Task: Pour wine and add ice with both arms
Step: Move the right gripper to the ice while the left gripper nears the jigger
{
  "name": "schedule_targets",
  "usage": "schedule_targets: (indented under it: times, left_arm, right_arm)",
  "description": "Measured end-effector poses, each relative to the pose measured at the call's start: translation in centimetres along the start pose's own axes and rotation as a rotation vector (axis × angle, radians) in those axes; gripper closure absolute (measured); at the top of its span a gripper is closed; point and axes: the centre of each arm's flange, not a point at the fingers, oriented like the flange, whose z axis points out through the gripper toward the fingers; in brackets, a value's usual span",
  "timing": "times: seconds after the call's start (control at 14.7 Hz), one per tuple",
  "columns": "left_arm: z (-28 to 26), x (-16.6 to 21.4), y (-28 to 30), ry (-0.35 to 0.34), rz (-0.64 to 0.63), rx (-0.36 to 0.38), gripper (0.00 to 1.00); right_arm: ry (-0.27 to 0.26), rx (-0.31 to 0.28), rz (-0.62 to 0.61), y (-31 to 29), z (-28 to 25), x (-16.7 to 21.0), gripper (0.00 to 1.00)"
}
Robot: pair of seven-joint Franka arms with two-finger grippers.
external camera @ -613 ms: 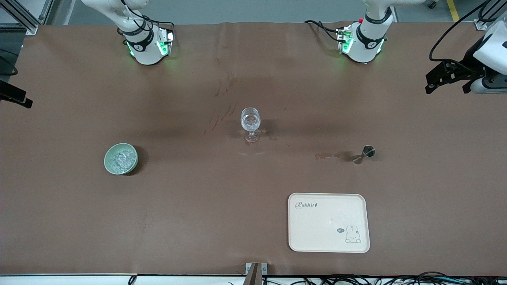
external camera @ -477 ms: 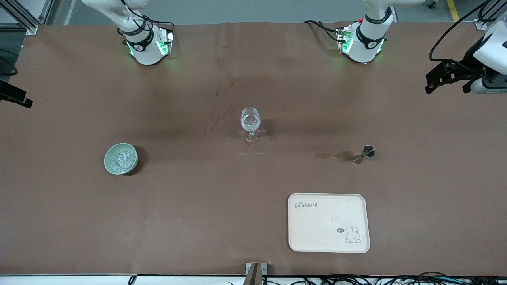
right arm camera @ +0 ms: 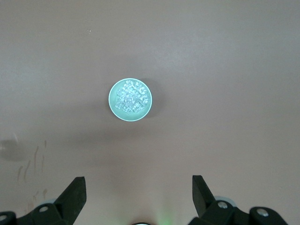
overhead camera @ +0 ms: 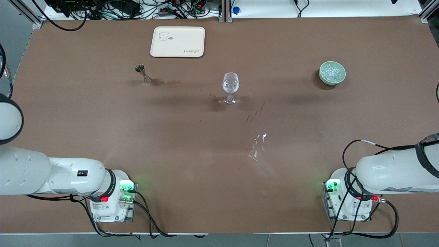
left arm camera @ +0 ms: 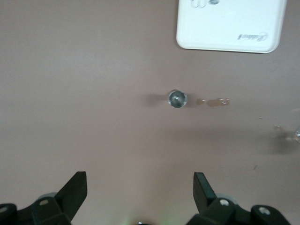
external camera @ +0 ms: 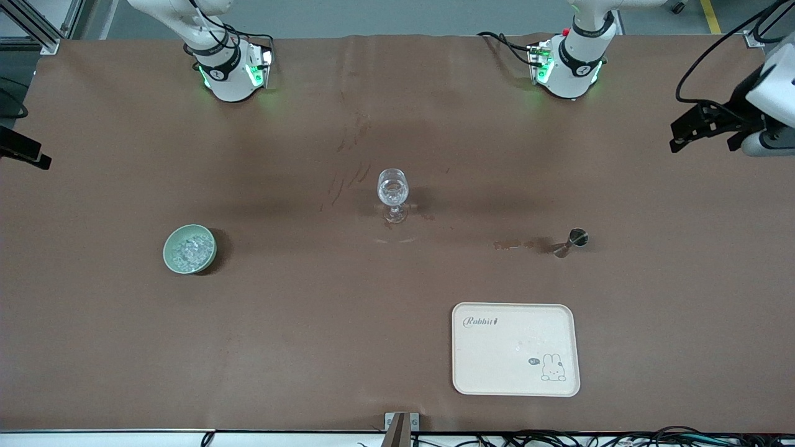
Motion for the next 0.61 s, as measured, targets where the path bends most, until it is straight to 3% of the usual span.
schedule_targets:
  times: [0.2, 0.41, 0.61]
  left_arm:
    - [3.4, 2.1, -1.9, -0.066, -0.027, -0.001, 0.0]
    - [8.1, 4.3, -3.7, -0.15, -0.07, -0.015, 0.0]
    - [14.6, 6.7, -7.0, -0.263, -0.214, -0.145, 0.0]
  right_arm:
    - [-0.032, 0.004, -0.024, -0.5, 2.2, 0.4, 0.0]
    - [-0.041, 0.006, -0.041, -1.1, 7.7, 1.9, 0.0]
    - [-0.032, 0.004, -0.083, -1.7, 15.3, 3.0, 0.0]
